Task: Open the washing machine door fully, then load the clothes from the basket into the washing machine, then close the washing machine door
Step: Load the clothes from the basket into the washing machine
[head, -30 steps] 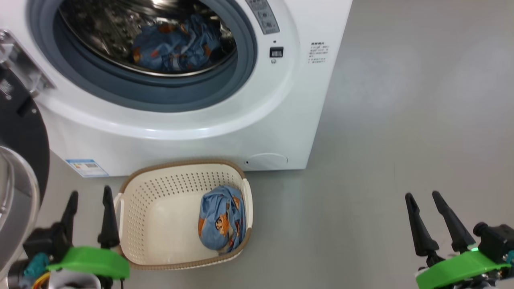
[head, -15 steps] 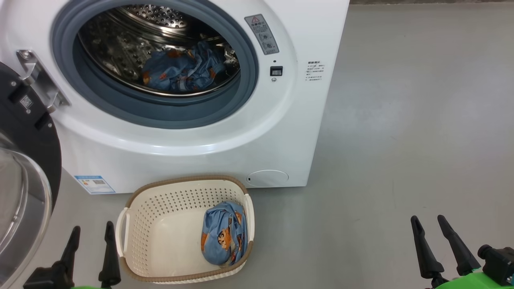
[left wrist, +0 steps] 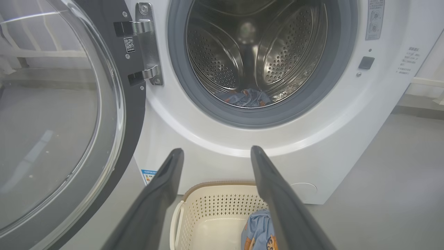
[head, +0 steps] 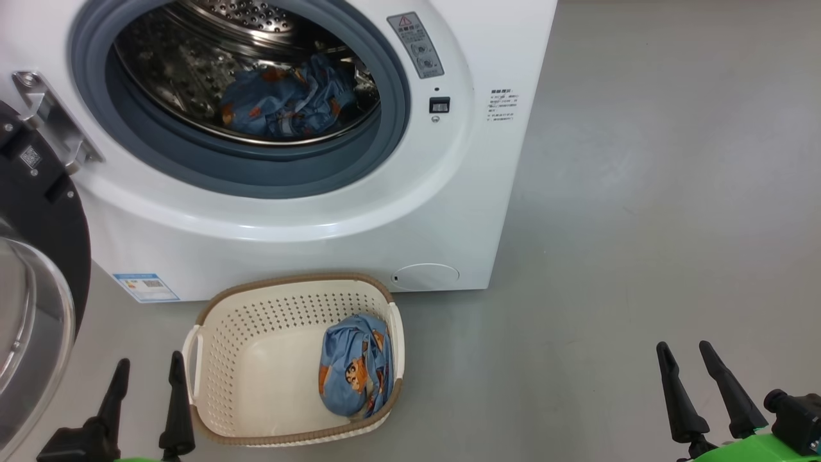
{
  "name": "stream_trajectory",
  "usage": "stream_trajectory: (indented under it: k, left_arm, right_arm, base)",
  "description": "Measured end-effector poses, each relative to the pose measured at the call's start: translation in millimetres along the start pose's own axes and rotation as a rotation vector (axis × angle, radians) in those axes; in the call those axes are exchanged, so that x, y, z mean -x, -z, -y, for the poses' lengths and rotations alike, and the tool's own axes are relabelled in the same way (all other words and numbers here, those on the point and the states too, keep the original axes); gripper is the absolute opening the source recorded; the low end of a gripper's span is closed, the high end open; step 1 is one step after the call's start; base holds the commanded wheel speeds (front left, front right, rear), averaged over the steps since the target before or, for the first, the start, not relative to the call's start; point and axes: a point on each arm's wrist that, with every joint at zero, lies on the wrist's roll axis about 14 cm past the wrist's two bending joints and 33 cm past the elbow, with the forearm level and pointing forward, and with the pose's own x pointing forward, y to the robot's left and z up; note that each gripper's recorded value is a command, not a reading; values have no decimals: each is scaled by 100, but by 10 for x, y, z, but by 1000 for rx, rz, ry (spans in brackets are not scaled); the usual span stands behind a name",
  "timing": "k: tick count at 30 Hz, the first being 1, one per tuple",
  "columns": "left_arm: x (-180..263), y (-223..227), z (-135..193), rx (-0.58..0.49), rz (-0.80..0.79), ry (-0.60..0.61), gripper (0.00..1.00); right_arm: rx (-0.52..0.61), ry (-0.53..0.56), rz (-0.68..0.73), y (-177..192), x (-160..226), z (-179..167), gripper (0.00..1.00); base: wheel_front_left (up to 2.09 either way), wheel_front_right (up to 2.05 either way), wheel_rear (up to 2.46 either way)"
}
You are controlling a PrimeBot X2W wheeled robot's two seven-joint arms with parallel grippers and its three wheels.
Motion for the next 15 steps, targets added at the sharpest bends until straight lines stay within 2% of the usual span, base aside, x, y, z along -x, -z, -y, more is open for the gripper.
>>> stream_trajectory:
  k: [9, 15]
  left_arm:
    - [-30, 284, 107, 29, -85, 25, 100]
    - [-263, 445, 261, 38, -127, 69, 100]
  right_arm:
    - [-11, 5, -1, 23, -94, -9, 100]
    - [-16, -3, -4, 55, -250, -40, 100]
  base:
    - [0, 0, 0]
    - [0, 0, 0]
